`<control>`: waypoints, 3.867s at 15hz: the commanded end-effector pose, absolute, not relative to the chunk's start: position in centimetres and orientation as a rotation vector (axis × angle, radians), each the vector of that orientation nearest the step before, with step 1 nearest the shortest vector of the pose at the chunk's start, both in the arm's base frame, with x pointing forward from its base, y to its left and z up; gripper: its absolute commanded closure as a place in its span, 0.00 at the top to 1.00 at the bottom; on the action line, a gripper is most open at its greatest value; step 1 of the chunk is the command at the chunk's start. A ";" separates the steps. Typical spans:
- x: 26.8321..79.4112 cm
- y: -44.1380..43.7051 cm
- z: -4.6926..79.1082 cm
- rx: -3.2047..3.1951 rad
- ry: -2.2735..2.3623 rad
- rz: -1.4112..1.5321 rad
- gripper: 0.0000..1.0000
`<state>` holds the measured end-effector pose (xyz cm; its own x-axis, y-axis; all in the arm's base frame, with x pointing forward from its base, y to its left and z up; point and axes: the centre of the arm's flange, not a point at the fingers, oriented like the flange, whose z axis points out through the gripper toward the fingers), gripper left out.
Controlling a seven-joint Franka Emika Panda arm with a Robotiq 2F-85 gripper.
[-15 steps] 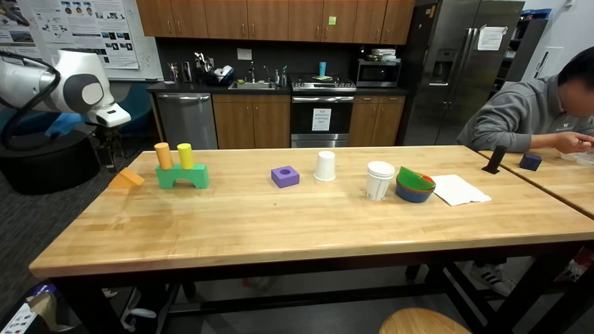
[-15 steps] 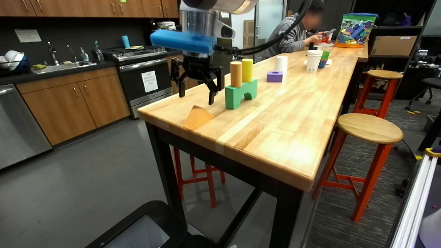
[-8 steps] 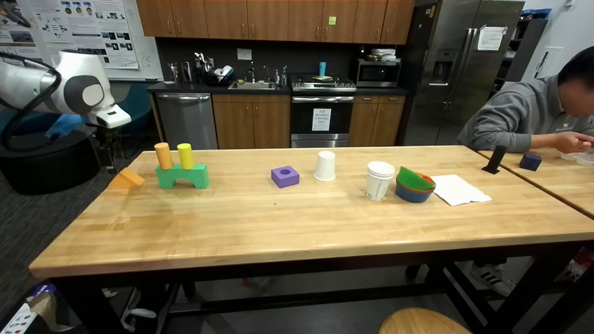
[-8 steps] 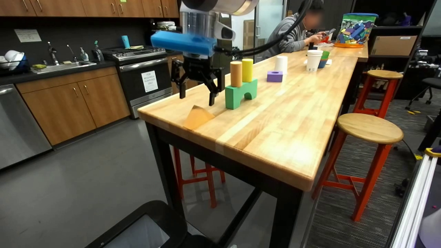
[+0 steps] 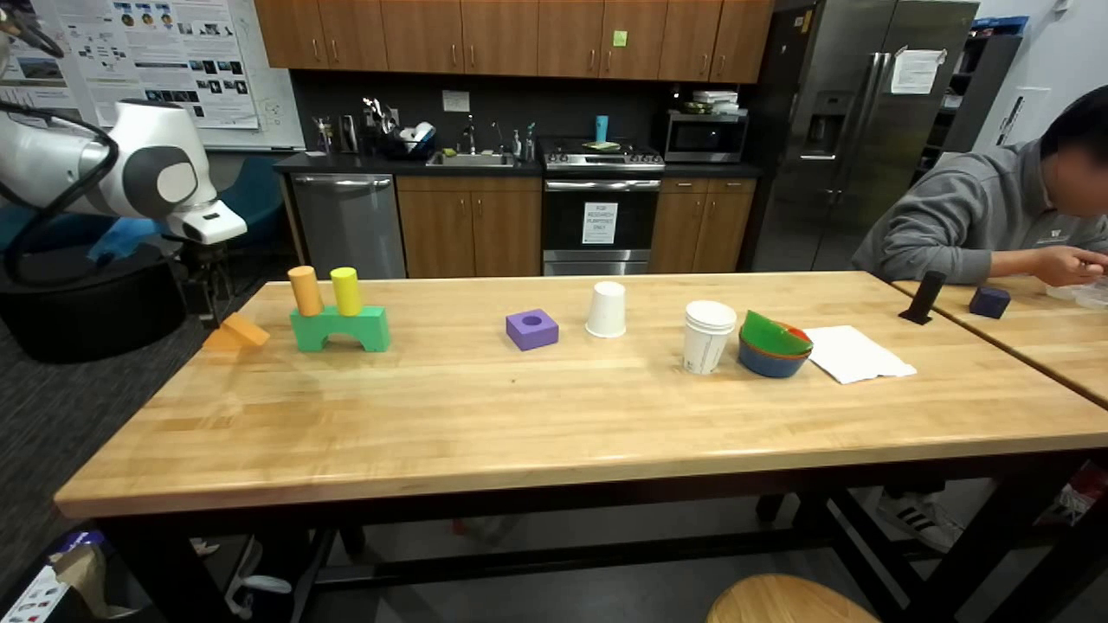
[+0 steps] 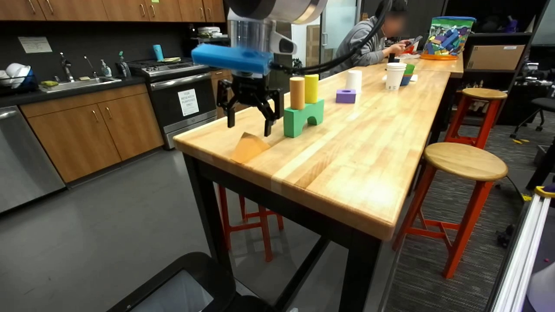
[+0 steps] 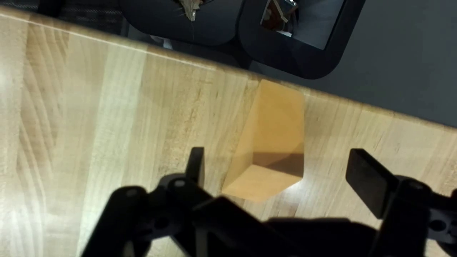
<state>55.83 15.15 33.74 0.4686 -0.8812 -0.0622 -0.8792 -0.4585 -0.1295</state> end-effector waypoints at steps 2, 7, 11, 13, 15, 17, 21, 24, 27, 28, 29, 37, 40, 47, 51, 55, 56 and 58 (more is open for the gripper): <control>55.8 14.9 33.2 -2.528 1.591 -0.001 1.00; 56.0 15.0 32.7 -2.530 1.599 0.014 1.00; 55.9 15.0 32.4 -2.522 1.611 0.019 1.00; 55.9 15.0 32.3 -2.521 1.614 0.022 1.00; 55.9 15.0 32.3 -2.520 1.616 0.022 1.00; 55.8 14.9 32.4 -2.515 1.623 0.018 1.00; 55.9 14.8 32.3 -2.506 1.631 0.027 1.00; 55.9 14.8 32.3 -2.505 1.634 0.027 1.00; 55.8 14.9 32.2 -2.499 1.637 0.030 1.00; 55.7 14.9 32.2 -2.497 1.639 0.032 1.00; 55.7 14.9 32.2 -2.495 1.639 0.036 1.00; 55.6 14.8 31.8 -2.483 1.657 0.043 1.00; 55.5 14.7 31.2 -2.459 1.666 0.063 1.00; 55.3 14.4 30.4 -2.419 1.723 0.069 1.00; 54.8 13.6 30.7 -2.395 1.767 0.046 1.00; 55.0 13.3 31.4 -2.394 1.778 0.024 1.00; 55.1 13.4 31.8 -2.401 1.773 0.018 1.00; 55.1 13.5 32.5 -2.415 1.766 -0.001 1.00</control>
<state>55.71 13.38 30.67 0.3117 -0.9434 -0.1132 -0.9472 -0.2992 -0.1150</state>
